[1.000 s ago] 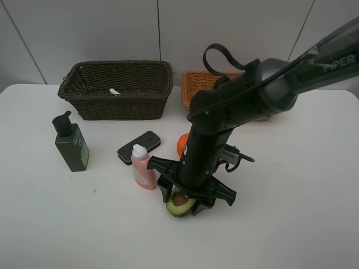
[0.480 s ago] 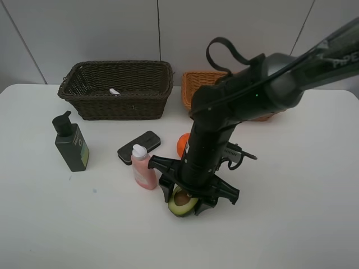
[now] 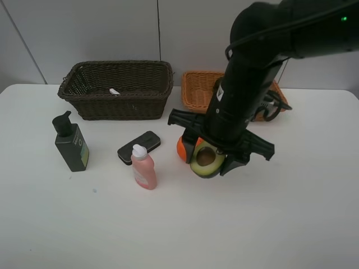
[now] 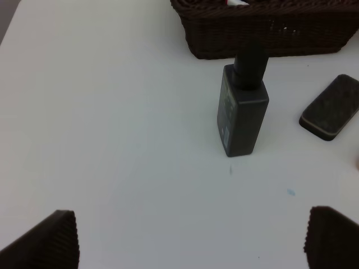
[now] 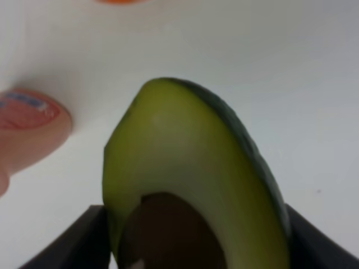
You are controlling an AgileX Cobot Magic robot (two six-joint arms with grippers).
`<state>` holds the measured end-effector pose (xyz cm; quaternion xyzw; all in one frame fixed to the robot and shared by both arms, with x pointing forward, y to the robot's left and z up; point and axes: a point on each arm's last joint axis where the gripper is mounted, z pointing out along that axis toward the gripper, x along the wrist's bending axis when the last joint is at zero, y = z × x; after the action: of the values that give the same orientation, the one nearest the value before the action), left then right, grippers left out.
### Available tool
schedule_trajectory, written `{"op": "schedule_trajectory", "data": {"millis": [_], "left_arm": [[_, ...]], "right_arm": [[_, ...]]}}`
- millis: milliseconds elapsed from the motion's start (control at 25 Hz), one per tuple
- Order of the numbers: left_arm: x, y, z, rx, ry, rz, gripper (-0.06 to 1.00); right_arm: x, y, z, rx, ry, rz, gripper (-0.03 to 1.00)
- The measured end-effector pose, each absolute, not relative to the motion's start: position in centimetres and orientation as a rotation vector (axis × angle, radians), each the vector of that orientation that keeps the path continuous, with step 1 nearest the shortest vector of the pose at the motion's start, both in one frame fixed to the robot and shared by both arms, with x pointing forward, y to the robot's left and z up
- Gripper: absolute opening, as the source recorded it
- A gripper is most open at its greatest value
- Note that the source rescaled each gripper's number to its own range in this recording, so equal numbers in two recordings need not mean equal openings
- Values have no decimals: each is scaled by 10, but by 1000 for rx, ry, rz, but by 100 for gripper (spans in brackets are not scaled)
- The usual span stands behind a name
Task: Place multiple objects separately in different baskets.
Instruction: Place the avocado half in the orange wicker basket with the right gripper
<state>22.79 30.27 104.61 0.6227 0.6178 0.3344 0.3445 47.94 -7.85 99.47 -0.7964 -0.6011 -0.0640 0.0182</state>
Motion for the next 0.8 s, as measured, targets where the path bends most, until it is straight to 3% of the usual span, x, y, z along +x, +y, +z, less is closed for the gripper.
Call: {"op": "schedule_trajectory", "data": {"millis": [280, 440, 800], "left_arm": [[228, 303, 1046, 1617, 1605, 868, 100], [228, 303, 1046, 1617, 1605, 868, 100], [228, 303, 1046, 1617, 1605, 868, 100]], "right_arm": [[532, -111, 1055, -2527, -2033, -389, 66], [565, -143, 1069, -2570, -2062, -499, 66], [645, -179, 1019, -2526, -2235, -534, 66]]}}
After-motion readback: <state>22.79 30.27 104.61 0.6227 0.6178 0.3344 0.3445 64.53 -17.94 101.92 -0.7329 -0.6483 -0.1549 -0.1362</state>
